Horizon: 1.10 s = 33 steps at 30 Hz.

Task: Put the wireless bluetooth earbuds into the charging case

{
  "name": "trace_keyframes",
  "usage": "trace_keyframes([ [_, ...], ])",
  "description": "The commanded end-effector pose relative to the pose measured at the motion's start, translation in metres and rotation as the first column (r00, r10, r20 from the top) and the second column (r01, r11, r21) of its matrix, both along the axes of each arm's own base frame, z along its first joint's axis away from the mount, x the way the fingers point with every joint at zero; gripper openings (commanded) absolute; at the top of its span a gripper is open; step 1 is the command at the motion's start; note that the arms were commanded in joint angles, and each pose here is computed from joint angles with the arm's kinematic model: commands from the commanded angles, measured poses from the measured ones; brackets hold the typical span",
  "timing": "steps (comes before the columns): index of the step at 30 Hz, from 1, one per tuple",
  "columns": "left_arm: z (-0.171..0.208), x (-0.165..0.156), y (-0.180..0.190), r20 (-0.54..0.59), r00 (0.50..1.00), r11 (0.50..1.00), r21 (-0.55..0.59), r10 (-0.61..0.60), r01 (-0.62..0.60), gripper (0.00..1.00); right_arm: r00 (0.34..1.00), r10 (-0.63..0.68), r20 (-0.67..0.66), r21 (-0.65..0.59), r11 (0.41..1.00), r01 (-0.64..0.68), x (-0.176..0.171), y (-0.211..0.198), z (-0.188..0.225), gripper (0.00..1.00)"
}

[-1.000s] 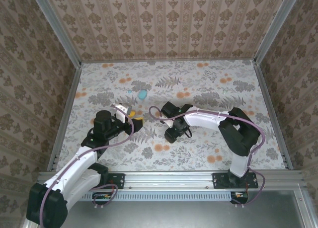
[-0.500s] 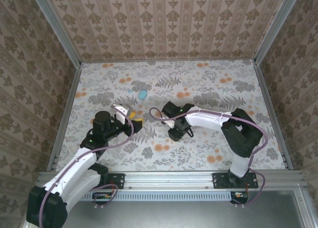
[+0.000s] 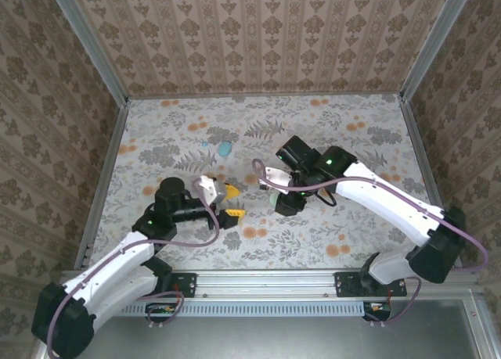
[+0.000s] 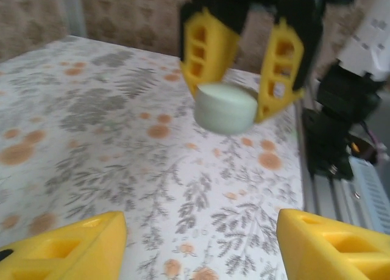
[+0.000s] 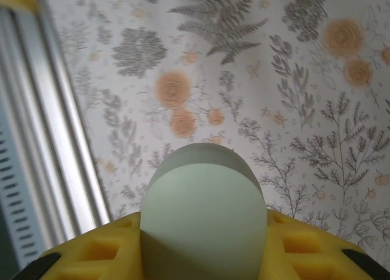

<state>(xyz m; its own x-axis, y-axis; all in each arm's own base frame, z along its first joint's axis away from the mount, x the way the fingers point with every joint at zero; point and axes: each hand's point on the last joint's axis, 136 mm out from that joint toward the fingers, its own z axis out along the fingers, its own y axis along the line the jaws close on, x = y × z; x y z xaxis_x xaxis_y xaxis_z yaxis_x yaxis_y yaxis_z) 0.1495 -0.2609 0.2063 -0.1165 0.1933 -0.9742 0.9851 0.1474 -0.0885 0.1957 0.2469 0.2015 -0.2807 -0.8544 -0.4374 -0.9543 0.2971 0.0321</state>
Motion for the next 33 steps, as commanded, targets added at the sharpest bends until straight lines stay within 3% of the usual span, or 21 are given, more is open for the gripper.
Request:
trace_keyframes([
  [1,0.015,-0.015,-0.014,0.110,0.986,0.992,0.020,-0.126,0.125,0.68,0.990,0.137,-0.038,0.024,0.990,-0.136,-0.031,-0.007,0.017,0.30],
  [15,0.028,-0.019,-0.066,0.117,0.962,0.968,-0.013,-0.247,0.250,0.68,0.978,0.211,-0.008,0.050,0.976,-0.210,-0.037,0.013,0.025,0.30],
  [26,0.033,-0.023,-0.075,0.093,0.956,0.958,-0.051,-0.278,0.284,0.65,0.980,0.196,0.022,0.048,0.979,-0.197,-0.028,0.017,0.021,0.29],
  [33,0.035,-0.027,-0.079,0.081,0.950,0.950,-0.059,-0.301,0.306,0.69,0.982,0.184,0.048,0.042,0.982,-0.186,-0.022,0.018,0.022,0.29],
])
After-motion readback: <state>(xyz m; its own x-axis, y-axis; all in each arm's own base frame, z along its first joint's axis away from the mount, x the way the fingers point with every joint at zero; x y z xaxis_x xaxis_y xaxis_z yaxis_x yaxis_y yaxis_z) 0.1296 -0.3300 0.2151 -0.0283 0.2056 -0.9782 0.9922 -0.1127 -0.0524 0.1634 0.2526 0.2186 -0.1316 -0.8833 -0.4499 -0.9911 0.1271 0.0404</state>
